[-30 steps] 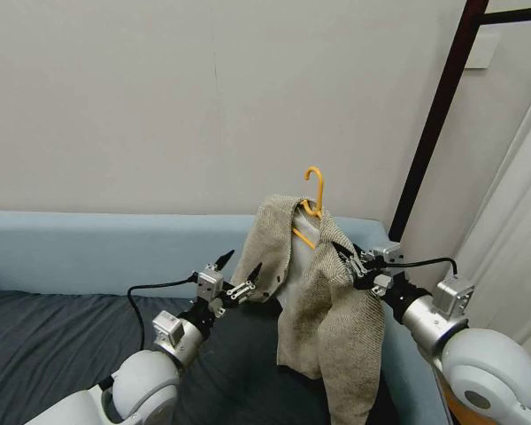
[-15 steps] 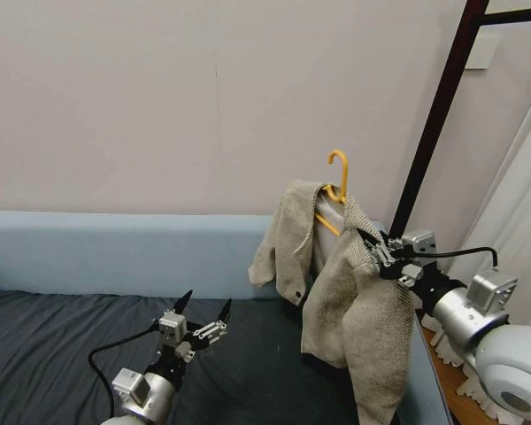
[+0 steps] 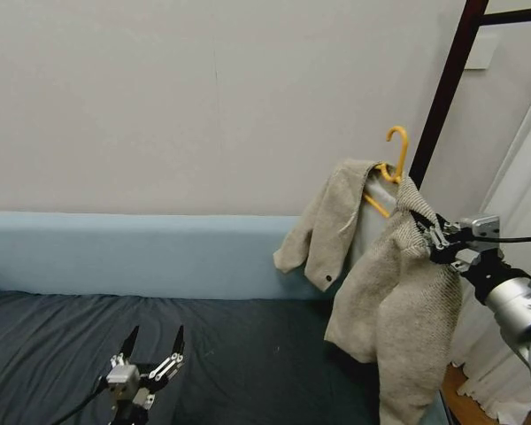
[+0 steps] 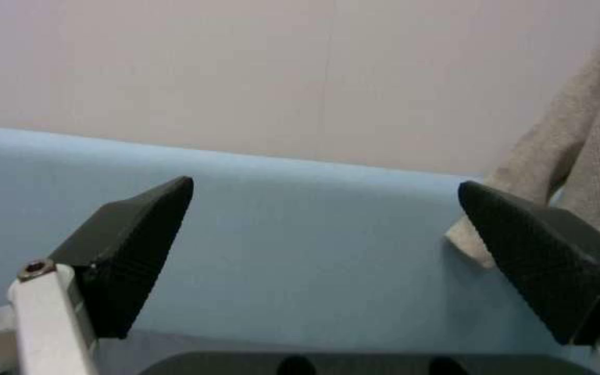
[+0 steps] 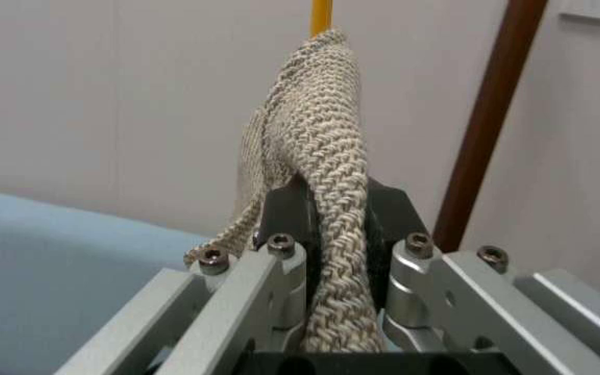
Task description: Pick up the clothes from the sofa and hang them on the clothes hanger.
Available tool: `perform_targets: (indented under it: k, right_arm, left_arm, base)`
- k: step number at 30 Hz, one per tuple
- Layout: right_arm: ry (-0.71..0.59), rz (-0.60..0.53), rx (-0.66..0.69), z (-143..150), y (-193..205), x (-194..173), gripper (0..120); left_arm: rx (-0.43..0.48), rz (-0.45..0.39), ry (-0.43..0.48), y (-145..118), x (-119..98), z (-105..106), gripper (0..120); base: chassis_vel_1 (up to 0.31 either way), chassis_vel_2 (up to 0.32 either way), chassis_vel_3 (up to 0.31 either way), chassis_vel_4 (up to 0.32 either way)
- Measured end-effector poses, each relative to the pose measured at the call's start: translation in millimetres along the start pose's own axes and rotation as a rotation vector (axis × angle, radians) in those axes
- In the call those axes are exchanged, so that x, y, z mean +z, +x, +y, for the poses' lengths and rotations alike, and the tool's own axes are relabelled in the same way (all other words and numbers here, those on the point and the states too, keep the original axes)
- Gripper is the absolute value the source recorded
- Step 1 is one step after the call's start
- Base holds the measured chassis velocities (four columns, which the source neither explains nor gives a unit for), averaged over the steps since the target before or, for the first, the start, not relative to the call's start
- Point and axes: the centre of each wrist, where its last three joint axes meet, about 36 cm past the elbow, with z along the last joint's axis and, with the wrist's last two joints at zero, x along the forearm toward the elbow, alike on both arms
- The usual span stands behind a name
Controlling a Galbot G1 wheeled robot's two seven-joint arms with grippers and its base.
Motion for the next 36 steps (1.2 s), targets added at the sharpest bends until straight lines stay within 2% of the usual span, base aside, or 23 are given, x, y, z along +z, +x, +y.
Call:
perform_targets:
  k: [7,16,21,22,30,36]
  right_arm:
    - [0.058,0.006,0.132,-27,0,-14,8]
    - [0.153,0.040,0.280,-62,0,-35,8]
    - [0.235,0.067,0.393,-99,-14,-37,8]
    - [0.235,0.067,0.393,-99,-14,-37,8]
    - [0.343,0.046,0.456,-131,-42,-27,8]
    - [0.383,0.024,0.440,-140,-88,10,8]
  left_arm:
    - [-0.020,-0.005,0.024,27,3,-11,100]
    - [-0.012,0.007,0.050,34,13,-25,100]
    - [0.008,0.020,0.063,36,19,-32,100]
    - [0.008,0.020,0.063,36,19,-32,100]
    - [0.018,0.047,0.062,38,27,-40,100]
    - [0.017,0.049,0.061,38,27,-41,100]
  base:
    - [0.000,0.000,0.000,0.000]
    - [0.000,0.000,0.000,0.000]
    - [0.000,0.000,0.000,0.000]
    - [0.000,0.000,0.000,0.000]
    - [0.000,0.000,0.000,0.000]
    - [0.000,0.000,0.000,0.000]
